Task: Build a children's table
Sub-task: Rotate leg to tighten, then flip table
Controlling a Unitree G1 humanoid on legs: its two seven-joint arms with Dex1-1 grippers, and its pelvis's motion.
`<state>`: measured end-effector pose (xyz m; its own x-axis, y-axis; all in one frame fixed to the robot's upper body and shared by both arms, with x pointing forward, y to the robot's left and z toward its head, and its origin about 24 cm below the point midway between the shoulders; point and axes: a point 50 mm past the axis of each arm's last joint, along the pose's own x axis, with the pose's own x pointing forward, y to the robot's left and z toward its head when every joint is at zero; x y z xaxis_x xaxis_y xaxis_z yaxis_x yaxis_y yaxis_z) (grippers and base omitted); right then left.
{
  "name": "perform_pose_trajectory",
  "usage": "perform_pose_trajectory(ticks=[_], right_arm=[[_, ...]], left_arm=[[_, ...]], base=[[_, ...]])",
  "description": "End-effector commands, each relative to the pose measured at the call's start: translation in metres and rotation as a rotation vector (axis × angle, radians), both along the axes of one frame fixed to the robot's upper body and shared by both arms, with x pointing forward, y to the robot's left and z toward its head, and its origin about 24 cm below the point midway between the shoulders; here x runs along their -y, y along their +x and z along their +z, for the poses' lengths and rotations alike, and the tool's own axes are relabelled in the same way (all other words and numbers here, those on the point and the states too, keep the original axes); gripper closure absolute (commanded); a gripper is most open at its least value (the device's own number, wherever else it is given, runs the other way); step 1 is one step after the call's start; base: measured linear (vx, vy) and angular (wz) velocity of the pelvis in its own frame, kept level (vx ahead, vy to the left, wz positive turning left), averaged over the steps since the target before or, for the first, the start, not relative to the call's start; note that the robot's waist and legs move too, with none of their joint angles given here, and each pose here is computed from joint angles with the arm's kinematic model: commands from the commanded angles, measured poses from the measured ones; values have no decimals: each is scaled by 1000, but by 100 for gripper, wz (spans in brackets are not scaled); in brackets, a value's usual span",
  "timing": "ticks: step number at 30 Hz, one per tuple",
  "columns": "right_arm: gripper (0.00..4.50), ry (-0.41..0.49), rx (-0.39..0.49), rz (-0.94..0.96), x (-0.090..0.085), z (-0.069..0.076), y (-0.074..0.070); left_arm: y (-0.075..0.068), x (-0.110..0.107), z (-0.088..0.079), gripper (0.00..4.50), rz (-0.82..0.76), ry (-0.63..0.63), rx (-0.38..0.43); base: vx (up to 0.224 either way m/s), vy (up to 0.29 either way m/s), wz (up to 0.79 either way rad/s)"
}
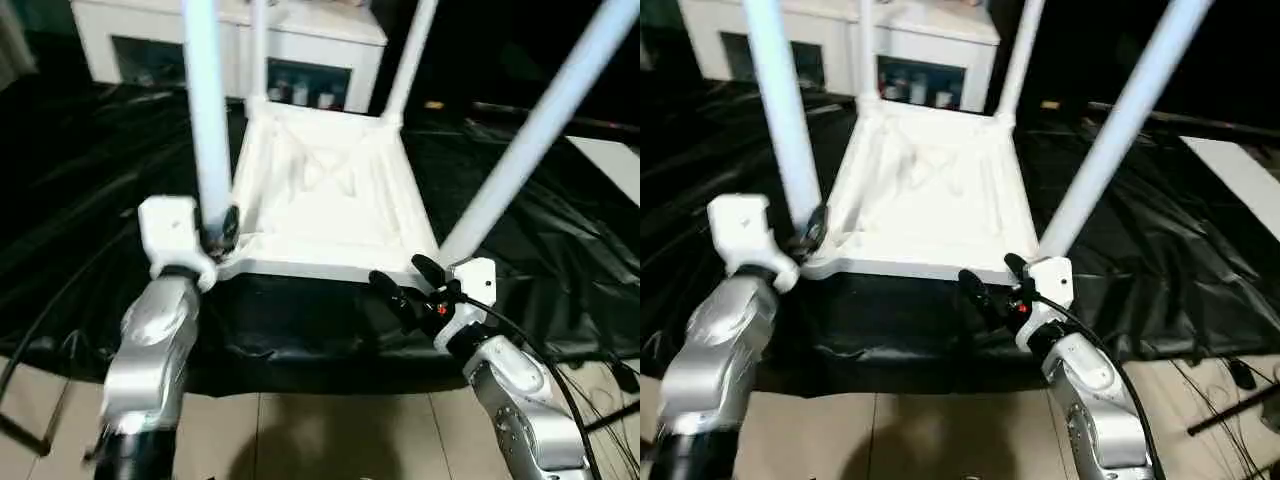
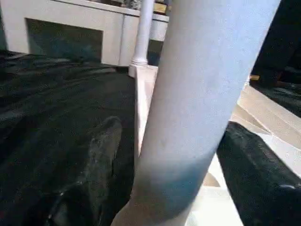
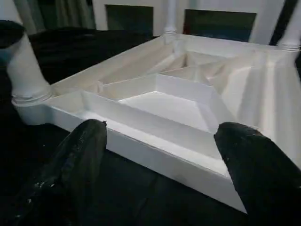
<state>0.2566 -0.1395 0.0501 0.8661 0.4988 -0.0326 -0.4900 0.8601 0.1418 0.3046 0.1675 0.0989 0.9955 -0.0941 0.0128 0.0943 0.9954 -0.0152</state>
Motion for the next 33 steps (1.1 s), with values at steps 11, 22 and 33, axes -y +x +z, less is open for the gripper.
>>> perform_pose_trajectory(ticks=[11, 22, 33], right_arm=[[47, 2, -5, 28, 2, 2, 3], [47, 73, -76, -32, -2, -14, -6], [0, 187, -102, -38, -11, -16, -6]], left_arm=[[11, 7, -6, 206, -37, -15, -49], [-3, 13, -13, 229, 37, -252, -84], [5, 28, -5, 229, 1, -445, -96]], base=[[0, 0, 0], [0, 0, 0], [0, 0, 0]])
